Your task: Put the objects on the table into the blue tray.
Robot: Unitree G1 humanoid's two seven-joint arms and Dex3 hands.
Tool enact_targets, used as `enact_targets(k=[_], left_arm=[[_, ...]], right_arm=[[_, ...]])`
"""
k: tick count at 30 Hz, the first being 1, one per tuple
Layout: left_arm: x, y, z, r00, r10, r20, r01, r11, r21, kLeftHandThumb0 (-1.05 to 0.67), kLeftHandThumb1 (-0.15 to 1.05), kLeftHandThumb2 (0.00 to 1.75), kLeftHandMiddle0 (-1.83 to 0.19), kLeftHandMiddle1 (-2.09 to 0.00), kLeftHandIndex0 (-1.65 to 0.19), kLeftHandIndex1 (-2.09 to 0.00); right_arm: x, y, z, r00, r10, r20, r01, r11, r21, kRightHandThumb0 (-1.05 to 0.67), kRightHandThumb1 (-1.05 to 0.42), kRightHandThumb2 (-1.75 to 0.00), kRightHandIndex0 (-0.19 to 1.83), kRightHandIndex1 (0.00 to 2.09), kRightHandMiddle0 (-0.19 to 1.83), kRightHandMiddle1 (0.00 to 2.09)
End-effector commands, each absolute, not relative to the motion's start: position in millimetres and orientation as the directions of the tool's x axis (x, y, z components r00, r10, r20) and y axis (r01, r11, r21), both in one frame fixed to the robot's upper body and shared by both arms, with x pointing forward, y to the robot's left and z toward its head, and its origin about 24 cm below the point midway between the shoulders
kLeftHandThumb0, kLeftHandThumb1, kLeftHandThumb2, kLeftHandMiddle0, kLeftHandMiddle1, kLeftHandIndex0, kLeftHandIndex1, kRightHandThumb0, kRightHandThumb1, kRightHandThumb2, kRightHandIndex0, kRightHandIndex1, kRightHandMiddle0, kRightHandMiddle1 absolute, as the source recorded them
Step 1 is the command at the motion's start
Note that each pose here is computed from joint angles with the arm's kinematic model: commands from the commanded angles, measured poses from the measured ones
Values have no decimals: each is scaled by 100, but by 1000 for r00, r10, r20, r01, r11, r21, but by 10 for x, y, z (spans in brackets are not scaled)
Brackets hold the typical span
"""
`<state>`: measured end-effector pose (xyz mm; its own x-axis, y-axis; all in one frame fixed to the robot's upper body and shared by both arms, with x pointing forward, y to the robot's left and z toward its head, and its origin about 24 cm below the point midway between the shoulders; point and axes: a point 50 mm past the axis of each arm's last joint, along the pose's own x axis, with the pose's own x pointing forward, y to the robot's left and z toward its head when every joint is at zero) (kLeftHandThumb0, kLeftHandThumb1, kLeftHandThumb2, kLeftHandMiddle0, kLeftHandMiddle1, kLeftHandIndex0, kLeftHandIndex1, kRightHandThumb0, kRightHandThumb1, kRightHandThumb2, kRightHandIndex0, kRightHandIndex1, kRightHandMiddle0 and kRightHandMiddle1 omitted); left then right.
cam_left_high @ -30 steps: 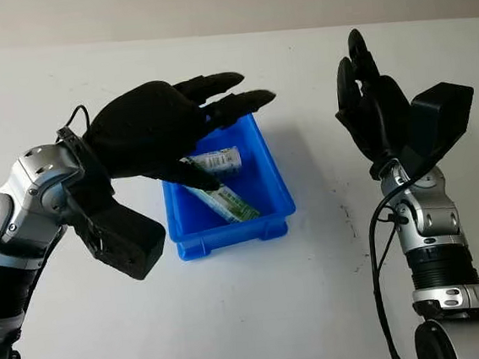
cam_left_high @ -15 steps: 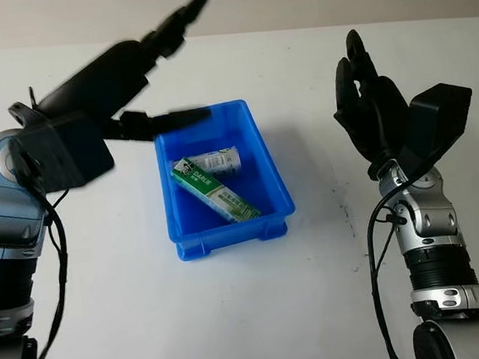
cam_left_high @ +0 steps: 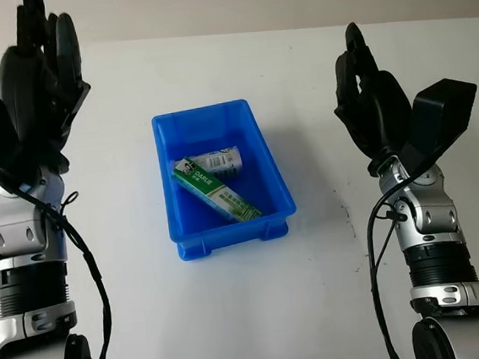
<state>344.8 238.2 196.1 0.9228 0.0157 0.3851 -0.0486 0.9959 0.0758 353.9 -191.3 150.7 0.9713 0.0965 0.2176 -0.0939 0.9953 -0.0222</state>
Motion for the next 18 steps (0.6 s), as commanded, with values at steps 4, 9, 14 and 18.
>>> enact_targets(k=[4, 9, 14, 18], left_arm=[[3441, 2357, 1675, 939, 34, 343, -44, 999, 21, -74, 105, 66, 19, 0, 19, 0], [3437, 2314, 1471, 957, 39, 289, -25, 998, -50, -76, 105, 65, 19, 0, 19, 0], [3462, 2287, 1317, 970, 25, 243, -11, 998, -59, -75, 105, 66, 19, 0, 19, 0], [3498, 2261, 1306, 970, 30, 240, -11, 997, -82, -76, 105, 67, 19, 0, 19, 0]], right_arm=[[3564, -1914, 1563, 966, 79, 246, -80, 997, -7, -73, -105, -75, -19, 0, -19, 0], [3585, -1916, 1571, 965, 77, 250, -79, 997, -1, -74, -105, -75, -19, 0, -19, 0], [3599, -1915, 1575, 965, 81, 250, -84, 996, 4, -76, -105, -74, -19, 0, -19, 0], [3594, -1910, 1572, 965, 76, 249, -80, 997, 5, -75, -105, -74, -19, 0, -19, 0]])
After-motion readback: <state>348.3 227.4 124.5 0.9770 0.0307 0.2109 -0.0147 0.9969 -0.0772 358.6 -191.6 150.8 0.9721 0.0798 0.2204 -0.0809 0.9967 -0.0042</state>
